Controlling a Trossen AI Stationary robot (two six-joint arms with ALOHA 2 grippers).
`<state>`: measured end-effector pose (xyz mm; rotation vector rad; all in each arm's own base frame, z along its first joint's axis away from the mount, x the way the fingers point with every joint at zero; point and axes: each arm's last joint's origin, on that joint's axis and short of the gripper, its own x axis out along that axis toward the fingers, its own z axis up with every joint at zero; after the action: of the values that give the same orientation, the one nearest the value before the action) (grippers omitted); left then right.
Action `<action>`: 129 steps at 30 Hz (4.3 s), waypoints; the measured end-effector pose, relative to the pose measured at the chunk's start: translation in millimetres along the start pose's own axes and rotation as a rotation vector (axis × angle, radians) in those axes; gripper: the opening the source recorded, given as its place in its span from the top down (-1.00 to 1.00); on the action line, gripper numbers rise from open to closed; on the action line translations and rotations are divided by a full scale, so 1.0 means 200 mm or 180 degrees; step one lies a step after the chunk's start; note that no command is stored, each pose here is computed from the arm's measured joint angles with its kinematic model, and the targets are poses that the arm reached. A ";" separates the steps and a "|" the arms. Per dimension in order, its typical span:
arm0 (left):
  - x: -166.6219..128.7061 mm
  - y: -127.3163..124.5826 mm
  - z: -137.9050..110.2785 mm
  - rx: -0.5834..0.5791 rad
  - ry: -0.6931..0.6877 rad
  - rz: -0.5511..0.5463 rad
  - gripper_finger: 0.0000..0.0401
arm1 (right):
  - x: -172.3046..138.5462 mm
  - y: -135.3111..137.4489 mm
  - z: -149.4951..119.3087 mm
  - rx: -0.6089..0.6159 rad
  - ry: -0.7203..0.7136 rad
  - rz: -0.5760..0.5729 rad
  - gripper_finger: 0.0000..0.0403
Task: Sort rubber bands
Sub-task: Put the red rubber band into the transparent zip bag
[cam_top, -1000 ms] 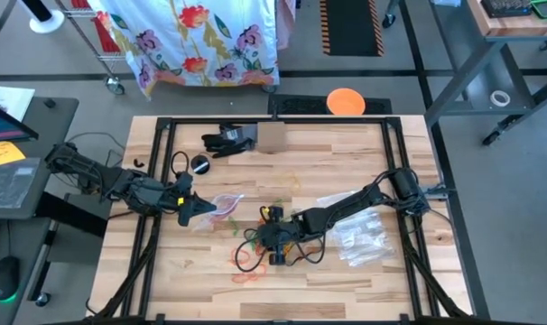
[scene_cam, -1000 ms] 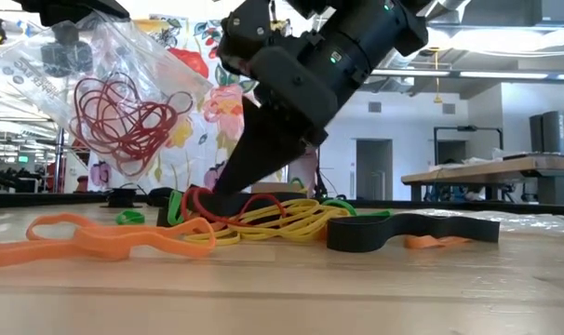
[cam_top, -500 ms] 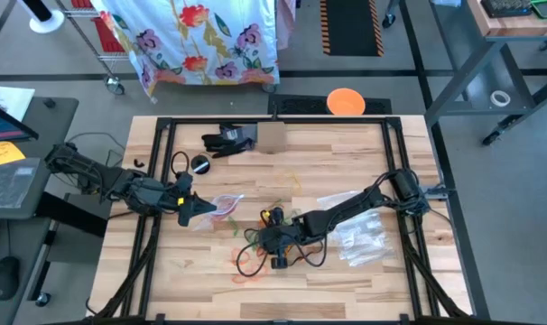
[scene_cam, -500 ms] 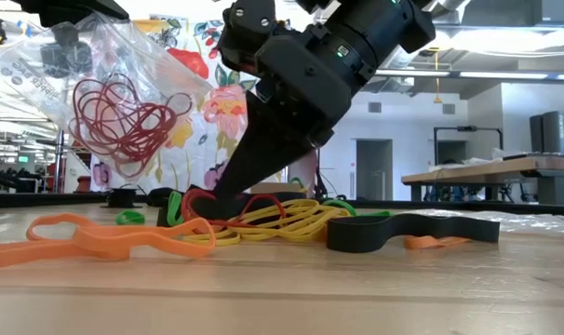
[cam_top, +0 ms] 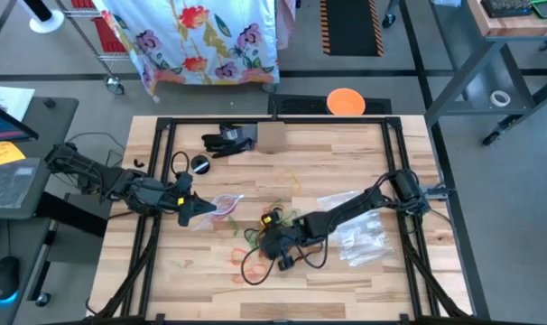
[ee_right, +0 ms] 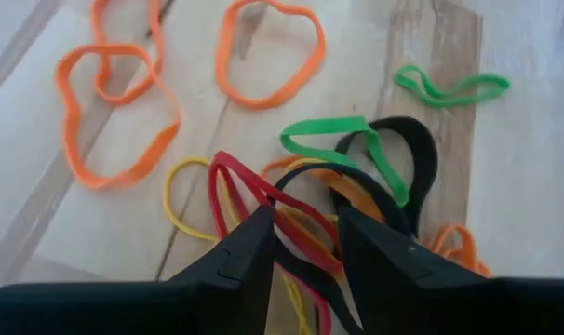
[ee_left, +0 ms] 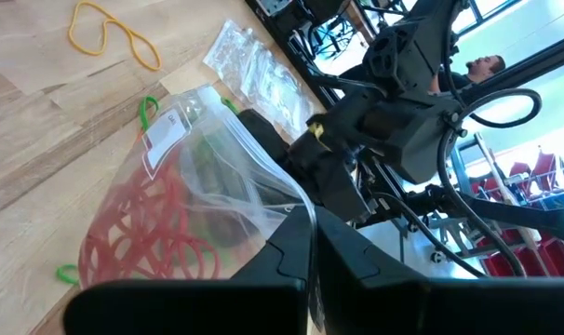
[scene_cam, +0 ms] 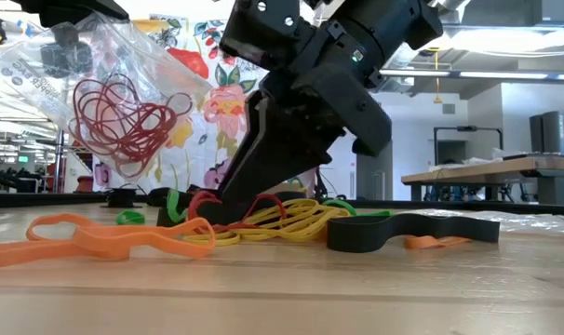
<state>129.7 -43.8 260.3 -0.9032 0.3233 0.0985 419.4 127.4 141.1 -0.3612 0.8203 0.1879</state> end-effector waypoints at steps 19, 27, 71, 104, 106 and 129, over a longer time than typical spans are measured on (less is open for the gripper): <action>0.00 0.00 0.00 -0.0001 0.0000 0.0001 1.00 | -0.01 0.03 0.01 -0.0343 -0.0039 0.0022 0.41; 0.00 0.00 0.00 -0.0005 0.0000 0.0003 1.00 | -0.01 0.03 0.01 -0.0336 -0.0036 0.0017 0.48; 0.00 0.00 0.00 0.0035 -0.0001 0.0005 1.00 | -0.10 -0.13 0.06 0.1181 0.0649 -0.1285 0.58; 0.07 -0.01 -0.02 -0.0021 0.0062 0.0033 1.00 | 0.31 0.08 0.15 0.1033 -0.1045 0.0443 0.40; 0.07 -0.02 -0.02 -0.0022 0.0081 0.0020 1.00 | 0.33 0.08 0.16 0.1039 -0.1063 0.0423 0.40; 0.07 -0.02 -0.02 0.0035 0.0086 0.0021 1.00 | 0.35 0.06 0.10 0.1084 -0.0671 0.0310 0.83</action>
<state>142.7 -49.7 255.7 -0.8932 0.3517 0.0907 476.6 148.6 98.5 0.0197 0.6471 0.1699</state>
